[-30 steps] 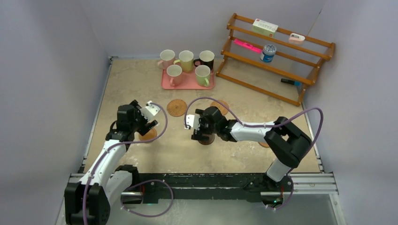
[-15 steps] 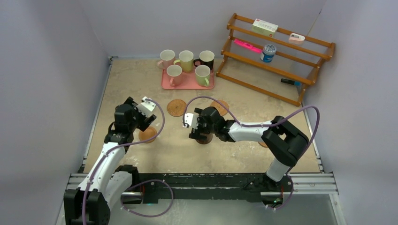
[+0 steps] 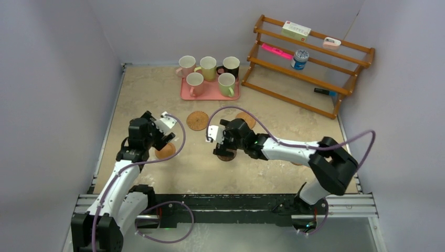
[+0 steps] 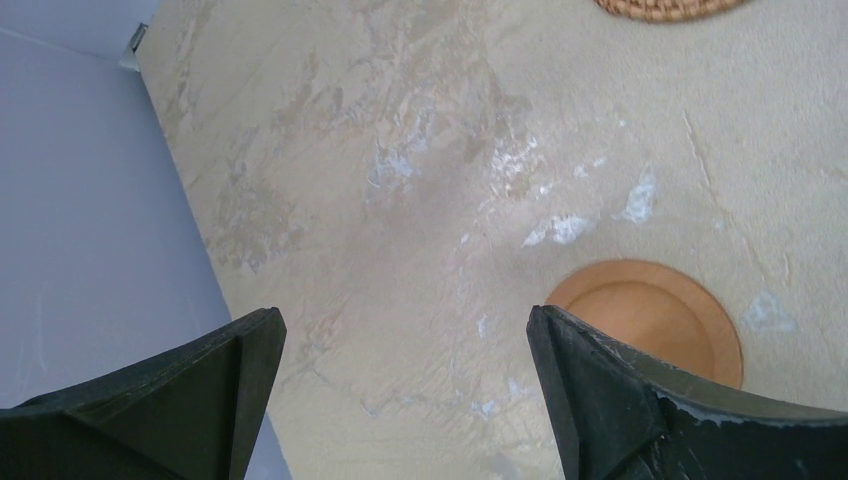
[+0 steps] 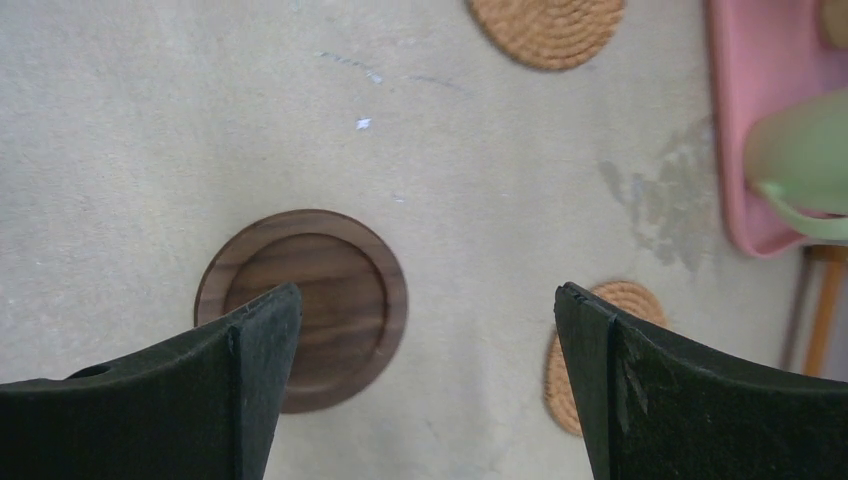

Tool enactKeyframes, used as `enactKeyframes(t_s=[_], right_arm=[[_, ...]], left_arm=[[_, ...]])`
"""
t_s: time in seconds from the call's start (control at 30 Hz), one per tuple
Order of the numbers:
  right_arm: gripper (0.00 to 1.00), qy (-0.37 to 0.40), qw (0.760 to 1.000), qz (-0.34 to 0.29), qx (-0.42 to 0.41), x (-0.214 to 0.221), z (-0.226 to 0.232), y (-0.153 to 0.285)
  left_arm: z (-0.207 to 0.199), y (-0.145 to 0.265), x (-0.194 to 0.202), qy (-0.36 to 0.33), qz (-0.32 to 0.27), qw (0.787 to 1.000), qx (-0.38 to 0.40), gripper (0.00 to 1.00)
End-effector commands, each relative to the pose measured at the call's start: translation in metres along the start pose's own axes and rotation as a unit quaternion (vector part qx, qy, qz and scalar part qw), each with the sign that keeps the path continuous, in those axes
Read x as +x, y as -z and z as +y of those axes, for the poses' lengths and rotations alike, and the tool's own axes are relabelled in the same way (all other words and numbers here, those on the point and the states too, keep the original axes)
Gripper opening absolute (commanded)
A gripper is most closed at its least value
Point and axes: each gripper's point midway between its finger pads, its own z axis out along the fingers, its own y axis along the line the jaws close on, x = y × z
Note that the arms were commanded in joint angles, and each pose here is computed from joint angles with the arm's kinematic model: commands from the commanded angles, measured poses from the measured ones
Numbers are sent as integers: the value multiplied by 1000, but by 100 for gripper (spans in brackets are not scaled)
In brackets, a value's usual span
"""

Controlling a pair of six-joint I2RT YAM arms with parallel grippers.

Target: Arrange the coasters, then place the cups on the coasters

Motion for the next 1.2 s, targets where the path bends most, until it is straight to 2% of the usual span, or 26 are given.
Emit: enactKeyframes(t_s=[0.0, 0.07, 0.17, 0.27, 0.4, 0.6, 0.8, 0.93, 1.17], right_arm=[[98, 9, 998, -29, 47, -39, -38, 45], [98, 0, 998, -24, 62, -41, -54, 63], [98, -17, 997, 17, 76, -17, -73, 89], [98, -49, 992, 67, 97, 25, -100, 113], [98, -73, 980, 146, 111, 94, -114, 151], [98, -88, 964, 212, 131, 167, -102, 201], [98, -129, 942, 285, 124, 244, -84, 224], [98, -143, 940, 288, 112, 267, -76, 219], [98, -114, 954, 268, 68, 273, -56, 202]], left_arm=[[3, 9, -2, -50, 2, 999, 14, 100], [-3, 11, 4, -68, 12, 997, 30, 100], [-18, 10, 18, -96, 31, 993, 66, 100], [-29, 6, 32, -108, 47, 989, 86, 100], [-36, 3, 35, -107, 41, 989, 94, 100], [-32, 2, 20, -82, 14, 993, 83, 100], [-33, 3, 6, -56, -16, 995, 84, 100], [-32, 4, 0, -43, -29, 995, 80, 100], [-28, 7, -2, -33, -33, 997, 68, 100]])
